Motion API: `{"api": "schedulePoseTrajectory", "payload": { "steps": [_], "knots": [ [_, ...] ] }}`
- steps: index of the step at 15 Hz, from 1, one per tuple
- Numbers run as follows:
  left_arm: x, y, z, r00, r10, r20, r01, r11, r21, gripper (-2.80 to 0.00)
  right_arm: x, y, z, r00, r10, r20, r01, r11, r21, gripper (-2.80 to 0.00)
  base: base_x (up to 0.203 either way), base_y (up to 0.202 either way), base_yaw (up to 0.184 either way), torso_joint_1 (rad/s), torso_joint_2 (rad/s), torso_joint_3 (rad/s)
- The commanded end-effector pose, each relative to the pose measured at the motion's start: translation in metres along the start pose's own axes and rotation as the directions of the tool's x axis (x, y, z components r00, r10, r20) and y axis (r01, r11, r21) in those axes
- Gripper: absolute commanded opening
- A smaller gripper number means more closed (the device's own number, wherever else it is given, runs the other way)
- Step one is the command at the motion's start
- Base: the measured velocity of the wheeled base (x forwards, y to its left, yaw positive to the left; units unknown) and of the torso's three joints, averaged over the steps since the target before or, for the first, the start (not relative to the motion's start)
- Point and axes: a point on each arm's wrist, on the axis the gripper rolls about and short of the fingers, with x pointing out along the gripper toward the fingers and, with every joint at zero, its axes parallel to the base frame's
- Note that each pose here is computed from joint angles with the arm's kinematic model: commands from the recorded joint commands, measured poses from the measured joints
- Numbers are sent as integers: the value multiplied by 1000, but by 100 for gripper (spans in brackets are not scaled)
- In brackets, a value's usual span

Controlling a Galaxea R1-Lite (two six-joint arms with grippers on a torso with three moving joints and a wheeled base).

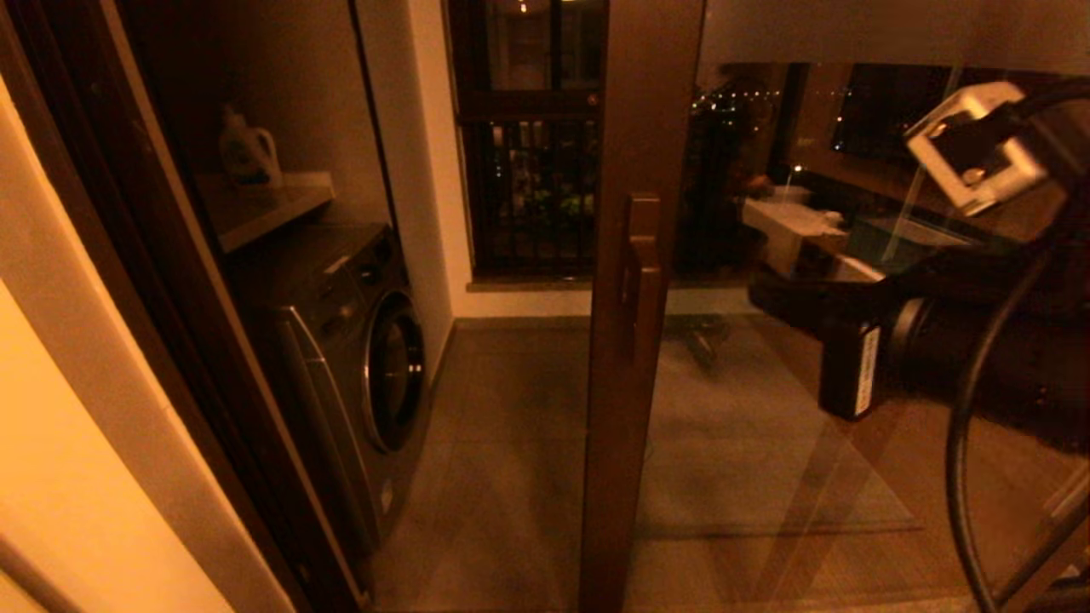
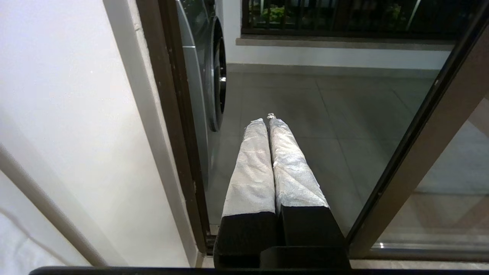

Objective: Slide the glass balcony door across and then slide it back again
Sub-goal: Open the slid door

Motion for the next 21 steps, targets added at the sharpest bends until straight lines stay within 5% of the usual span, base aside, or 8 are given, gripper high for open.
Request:
{"api": "schedulePoseTrajectory", "payload": {
  "steps": [1,9,13,21],
  "knots": [
    [0,0,0,1000,1,-1,-1,1000,-1,-280,20,29,-14,996,36,-76,-35,999,22,-280,0,0,0,0,0,0],
    [0,0,0,1000,-1,-2,1,1000,-1,-280,108,13,2,983,-143,-111,157,979,131,-280,0,0,0,0,0,0],
    [0,0,0,1000,1,-1,-1,1000,-1,-280,143,13,2,976,-162,-142,185,969,163,-280,0,0,0,0,0,0],
    [0,0,0,1000,0,-2,0,1000,-1,-280,156,-11,0,962,-225,-154,252,949,187,-280,0,0,0,0,0,0]
  ]
}}
